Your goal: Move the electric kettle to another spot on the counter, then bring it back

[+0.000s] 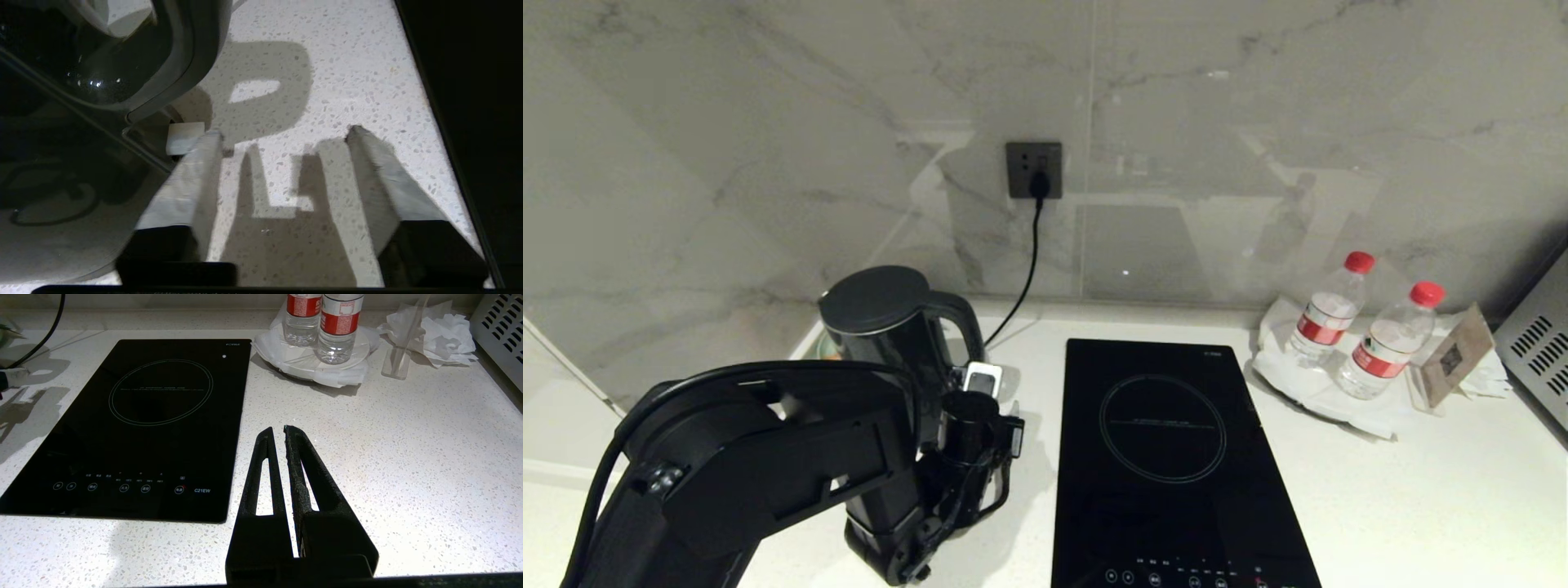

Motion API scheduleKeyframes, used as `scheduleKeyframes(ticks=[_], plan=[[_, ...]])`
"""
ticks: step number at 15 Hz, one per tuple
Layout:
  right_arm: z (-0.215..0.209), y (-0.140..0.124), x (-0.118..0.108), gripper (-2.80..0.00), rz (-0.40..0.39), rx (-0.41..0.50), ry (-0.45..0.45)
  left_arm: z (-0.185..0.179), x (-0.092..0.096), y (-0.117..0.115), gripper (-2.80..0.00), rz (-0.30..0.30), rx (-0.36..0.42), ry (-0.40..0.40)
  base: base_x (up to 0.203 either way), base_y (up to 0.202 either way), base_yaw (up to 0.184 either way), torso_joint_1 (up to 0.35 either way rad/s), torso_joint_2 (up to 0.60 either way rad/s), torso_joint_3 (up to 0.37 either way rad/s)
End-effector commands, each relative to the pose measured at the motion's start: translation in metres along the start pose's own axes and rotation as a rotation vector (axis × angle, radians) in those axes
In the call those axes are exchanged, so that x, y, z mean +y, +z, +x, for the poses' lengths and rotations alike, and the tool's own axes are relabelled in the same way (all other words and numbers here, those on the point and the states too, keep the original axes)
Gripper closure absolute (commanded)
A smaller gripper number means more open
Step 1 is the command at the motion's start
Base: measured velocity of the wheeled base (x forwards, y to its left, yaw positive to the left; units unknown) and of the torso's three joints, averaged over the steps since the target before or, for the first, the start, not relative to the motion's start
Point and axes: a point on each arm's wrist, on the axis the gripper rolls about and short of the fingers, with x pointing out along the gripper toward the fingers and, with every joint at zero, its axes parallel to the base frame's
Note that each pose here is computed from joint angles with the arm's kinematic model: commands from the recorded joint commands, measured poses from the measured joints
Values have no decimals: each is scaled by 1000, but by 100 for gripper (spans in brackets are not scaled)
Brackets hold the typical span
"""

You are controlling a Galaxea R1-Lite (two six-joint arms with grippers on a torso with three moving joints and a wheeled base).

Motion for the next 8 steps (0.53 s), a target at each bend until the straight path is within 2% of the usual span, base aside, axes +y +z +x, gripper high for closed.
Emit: scheduleKeyframes(ticks=[1, 8], plan=[[0, 0, 0, 0, -2, 1, 1, 2, -1, -1, -280, -3, -5, 4, 0, 0, 0, 0, 0, 0], [0, 0, 0, 0, 0, 1, 1, 12, -4, -8, -280, -5, -6, 8, 0, 0, 0, 0, 0, 0]])
